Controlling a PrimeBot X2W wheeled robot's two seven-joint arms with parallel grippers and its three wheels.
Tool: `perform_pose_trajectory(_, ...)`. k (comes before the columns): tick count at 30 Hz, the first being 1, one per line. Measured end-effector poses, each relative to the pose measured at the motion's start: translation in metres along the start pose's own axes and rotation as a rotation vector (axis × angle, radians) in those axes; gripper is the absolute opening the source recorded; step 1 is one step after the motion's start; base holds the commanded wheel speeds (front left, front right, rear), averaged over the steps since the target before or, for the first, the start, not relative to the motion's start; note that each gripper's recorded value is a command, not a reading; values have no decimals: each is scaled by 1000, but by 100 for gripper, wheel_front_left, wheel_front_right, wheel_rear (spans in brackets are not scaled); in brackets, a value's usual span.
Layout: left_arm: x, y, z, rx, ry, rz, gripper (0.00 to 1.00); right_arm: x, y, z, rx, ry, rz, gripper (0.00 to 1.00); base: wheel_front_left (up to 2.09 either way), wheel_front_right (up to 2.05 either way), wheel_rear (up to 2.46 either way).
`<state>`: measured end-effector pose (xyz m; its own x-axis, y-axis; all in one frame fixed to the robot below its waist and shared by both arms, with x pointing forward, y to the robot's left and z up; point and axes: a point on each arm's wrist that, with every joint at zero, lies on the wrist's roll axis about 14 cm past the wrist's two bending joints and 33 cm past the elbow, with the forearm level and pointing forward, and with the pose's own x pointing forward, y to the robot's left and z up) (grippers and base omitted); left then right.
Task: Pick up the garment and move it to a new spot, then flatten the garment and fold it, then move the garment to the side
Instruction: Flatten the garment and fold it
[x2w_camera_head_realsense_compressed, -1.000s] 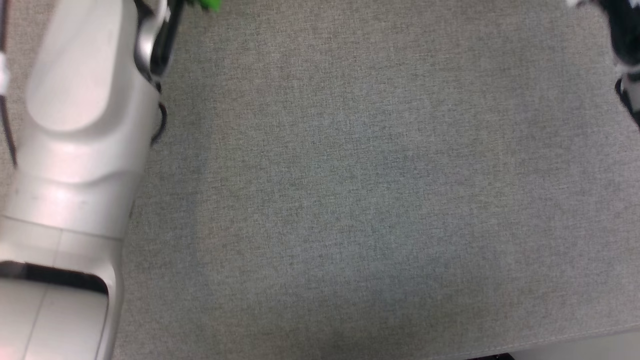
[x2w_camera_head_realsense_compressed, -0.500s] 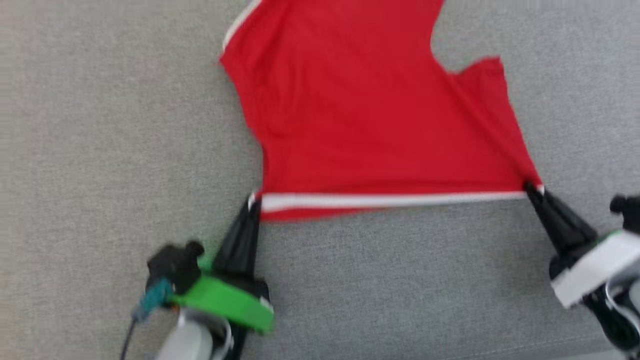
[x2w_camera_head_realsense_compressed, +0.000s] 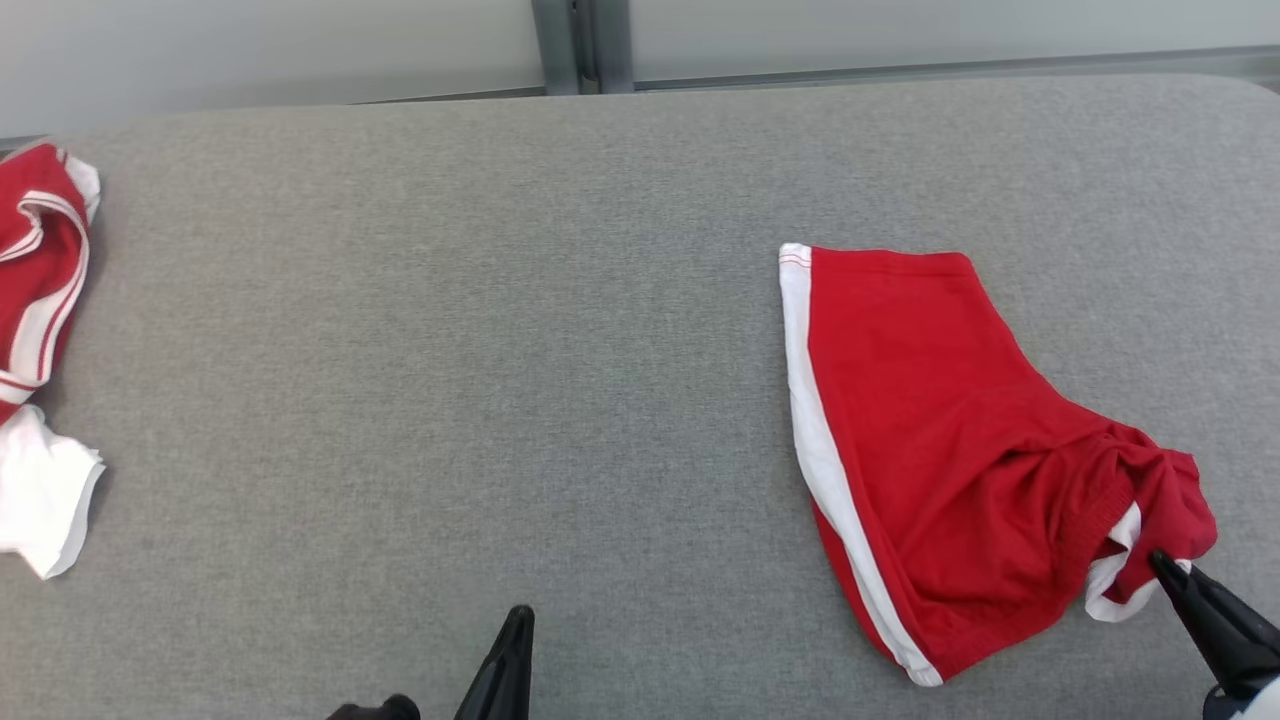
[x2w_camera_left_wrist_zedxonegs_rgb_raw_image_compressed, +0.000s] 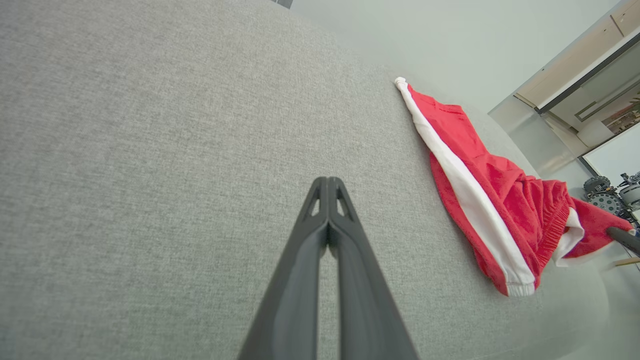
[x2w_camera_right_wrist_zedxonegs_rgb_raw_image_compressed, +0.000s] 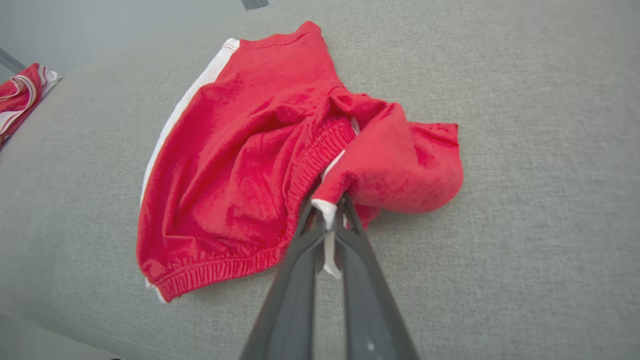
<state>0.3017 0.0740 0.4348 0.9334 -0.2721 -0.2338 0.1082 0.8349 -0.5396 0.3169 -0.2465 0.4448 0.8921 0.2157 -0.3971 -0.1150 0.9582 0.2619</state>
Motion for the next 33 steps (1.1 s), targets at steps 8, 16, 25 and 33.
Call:
perform_pose_trajectory(8, 4, -10, 24, 18, -72, -28, 0, 29, 38, 27, -64, -20, 109, 0, 0, 0, 0)
perform_pose_trajectory(16, 2, -14, 26, 30, -76, -48, 0, 26, 52, 32, -77, -35, 135, 0, 0, 0, 0)
perform_pose_trajectory(25, 6, -14, 40, 110, -116, -63, 0, 20, 85, 46, -67, -103, 211, 0, 0, 0, 0)
perform_pose_trajectory(33, 25, -11, 56, 234, -139, -91, 0, 33, 159, 87, -22, -245, 398, 0, 0, 0, 0)
